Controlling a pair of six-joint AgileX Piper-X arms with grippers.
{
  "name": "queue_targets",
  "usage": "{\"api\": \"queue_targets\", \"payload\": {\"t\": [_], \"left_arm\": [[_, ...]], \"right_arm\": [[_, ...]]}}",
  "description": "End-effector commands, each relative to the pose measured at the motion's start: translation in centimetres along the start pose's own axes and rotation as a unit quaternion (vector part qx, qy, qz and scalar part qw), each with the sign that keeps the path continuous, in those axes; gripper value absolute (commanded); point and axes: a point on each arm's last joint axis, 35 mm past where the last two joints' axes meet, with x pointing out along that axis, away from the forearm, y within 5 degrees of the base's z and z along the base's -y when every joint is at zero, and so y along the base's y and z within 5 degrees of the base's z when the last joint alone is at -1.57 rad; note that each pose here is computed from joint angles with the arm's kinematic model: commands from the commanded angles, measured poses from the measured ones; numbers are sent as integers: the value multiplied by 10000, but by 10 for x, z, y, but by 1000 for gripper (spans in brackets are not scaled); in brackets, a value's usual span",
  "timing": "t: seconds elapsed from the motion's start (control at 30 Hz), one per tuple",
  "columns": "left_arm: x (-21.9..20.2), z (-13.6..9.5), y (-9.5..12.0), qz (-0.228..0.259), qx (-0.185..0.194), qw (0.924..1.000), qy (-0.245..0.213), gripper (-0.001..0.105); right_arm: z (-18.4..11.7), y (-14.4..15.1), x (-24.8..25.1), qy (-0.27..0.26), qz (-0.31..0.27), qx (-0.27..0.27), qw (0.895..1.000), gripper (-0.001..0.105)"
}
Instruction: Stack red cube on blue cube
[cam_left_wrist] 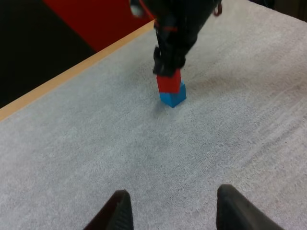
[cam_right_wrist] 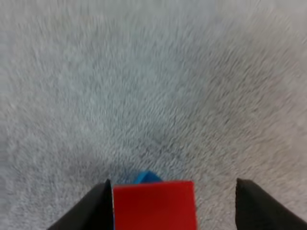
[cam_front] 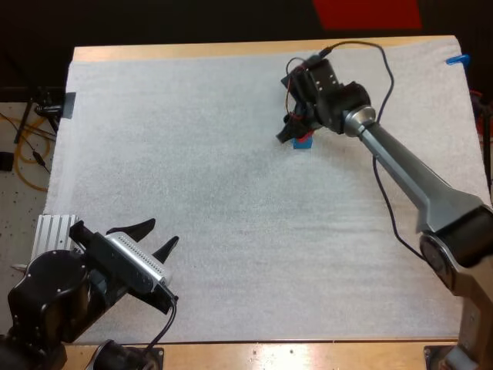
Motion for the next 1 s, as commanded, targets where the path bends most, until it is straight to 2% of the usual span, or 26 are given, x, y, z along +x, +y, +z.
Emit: {"api": "queue_targets", "payload": {"t": [0.0,0.2,0.27,0.33,0.5,0.57,0.77,0.87,0.97], "left_arm": [[-1,2,0,62,-33,9999,-100,41],[4,8,1,111,-4,9994,-340,41],[15,11,5,398,-11,9985,-367,41],[25,15,10,734,-53,9967,-353,41],[49,32,28,1208,-268,9903,-630,41],[60,40,45,1435,-417,9856,-787,41],[82,44,83,1517,-771,9826,-749,41],[86,41,97,1731,-941,9784,-621,41],[84,40,100,1819,-983,9763,-632,41]], "right_arm": [[6,-8,-26,-191,-82,134,9997,54],[10,-14,-78,-407,-124,422,9982,54],[11,-21,-97,-599,-186,814,9947,54],[8,-27,-106,-666,-260,963,9928,54],[-11,-45,-122,-918,-670,1518,9818,54],[-26,-52,-128,-992,-973,1727,9751,54],[-77,-56,-156,-790,-1295,2005,9679,54],[-103,-56,-174,-824,-1499,2183,9608,54],[-132,-52,-198,-829,-1727,2339,9532,54]]}}
